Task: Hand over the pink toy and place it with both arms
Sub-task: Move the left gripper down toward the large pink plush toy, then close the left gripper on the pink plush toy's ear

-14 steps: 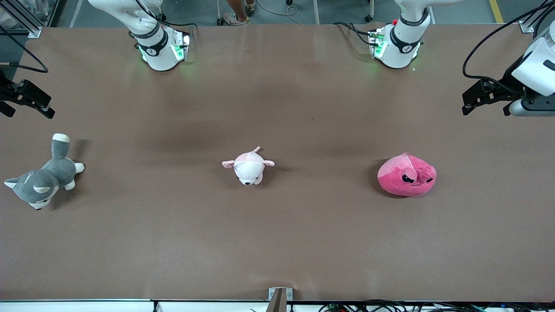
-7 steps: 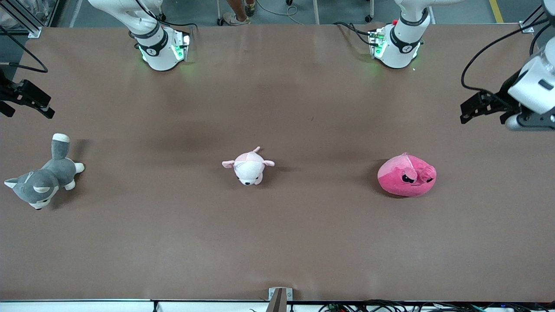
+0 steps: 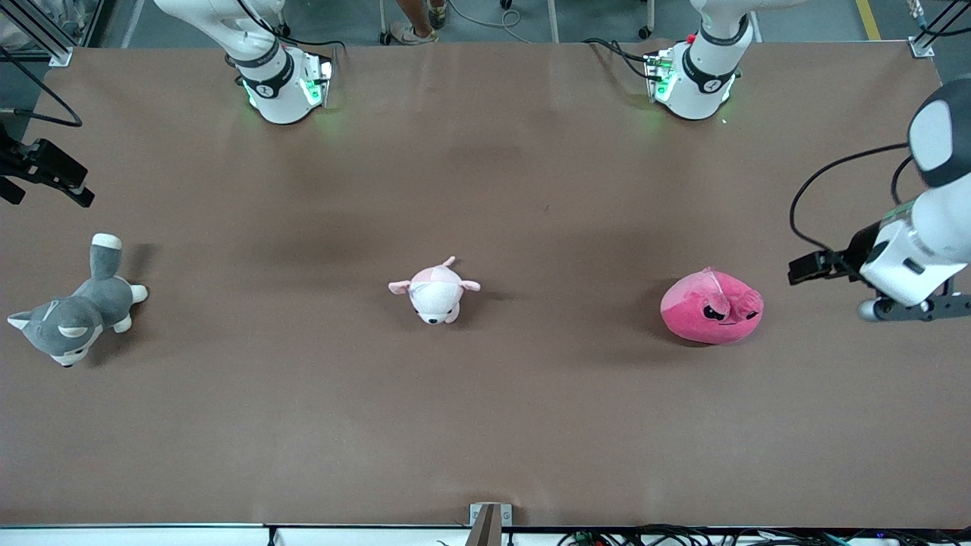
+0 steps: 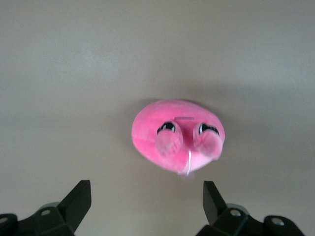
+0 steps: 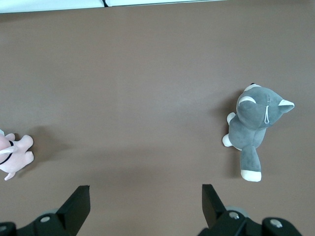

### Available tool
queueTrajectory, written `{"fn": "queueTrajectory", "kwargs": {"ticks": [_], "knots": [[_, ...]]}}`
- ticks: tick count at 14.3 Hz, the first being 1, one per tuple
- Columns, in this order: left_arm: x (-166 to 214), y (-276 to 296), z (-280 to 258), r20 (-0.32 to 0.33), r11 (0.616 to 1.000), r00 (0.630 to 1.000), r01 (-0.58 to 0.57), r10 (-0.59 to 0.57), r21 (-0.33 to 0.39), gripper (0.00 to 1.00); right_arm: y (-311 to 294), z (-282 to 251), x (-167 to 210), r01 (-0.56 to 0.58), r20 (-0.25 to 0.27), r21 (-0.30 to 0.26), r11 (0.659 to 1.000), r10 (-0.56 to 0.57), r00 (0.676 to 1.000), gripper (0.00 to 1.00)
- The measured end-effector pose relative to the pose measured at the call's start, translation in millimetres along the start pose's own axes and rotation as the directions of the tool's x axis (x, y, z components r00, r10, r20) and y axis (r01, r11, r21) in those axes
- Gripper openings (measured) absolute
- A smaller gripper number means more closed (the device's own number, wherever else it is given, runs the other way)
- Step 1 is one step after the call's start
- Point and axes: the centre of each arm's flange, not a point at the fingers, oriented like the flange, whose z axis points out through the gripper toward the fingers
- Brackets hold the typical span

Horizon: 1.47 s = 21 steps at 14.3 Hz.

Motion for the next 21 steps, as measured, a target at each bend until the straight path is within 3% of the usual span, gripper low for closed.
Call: {"fn": "queueTrajectory", "kwargs": {"ticks": [9, 11, 12, 13, 16, 17, 18, 21], "knots": [[-5.9, 14.6, 113.4, -0.041, 0.99, 0.989, 0.139, -0.139, -0.021, 1.0, -1.2, 25.4, 10.5, -0.003, 0.043, 0.0, 1.0, 0.003, 0.999, 1.0], [-10.1, 13.5, 126.5, -0.036, 0.99, 0.989, 0.141, -0.141, -0.02, 0.9, -2.2, 28.1, 11.6, -0.001, 0.047, 0.0, 1.0, 0.001, 0.999, 1.0], [-11.3, 13.3, 129.6, -0.032, 0.99, 0.989, 0.141, -0.141, -0.019, 0.9, -2.7, 28.6, 11.7, 0.0, 0.049, 0.0, 1.0, 0.0, 0.999, 1.0], [-12.1, 13.1, 131.1, -0.03, 0.99, 0.989, 0.141, -0.142, -0.018, 0.86, -3.2, 30.4, 12.1, 0.0, 0.054, 0.0, 1.0, 0.0, 0.999, 1.0], [-13.0, 12.5, 133.5, -0.025, 0.99, 0.99, 0.142, -0.142, -0.016, 0.56, -8.4, 41.9, 16.1, 0.01, 0.074, 0.0, 1.0, -0.009, 0.997, 1.0], [-13.4, 12.4, 135.1, -0.022, 0.99, 0.99, 0.142, -0.142, -0.016, 0.56, -13.4, 47.2, 17.8, 0.018, 0.083, 0.001, 1.0, -0.018, 0.996, 1.0], [-13.6, 12.3, 136.8, -0.019, 0.99, 0.99, 0.142, -0.143, -0.015, 0.49, -18.3, 51.7, 19.2, 0.027, 0.091, 0.001, 1.0, -0.027, 0.996, 1.0], [-13.2, 12.4, 137.2, -0.02, 0.99, 0.99, 0.142, -0.143, -0.015, 0.18, -21.7, 56.9, 20.3, 0.032, 0.103, 0.001, 0.999, -0.032, 0.994, 1.0]]}}
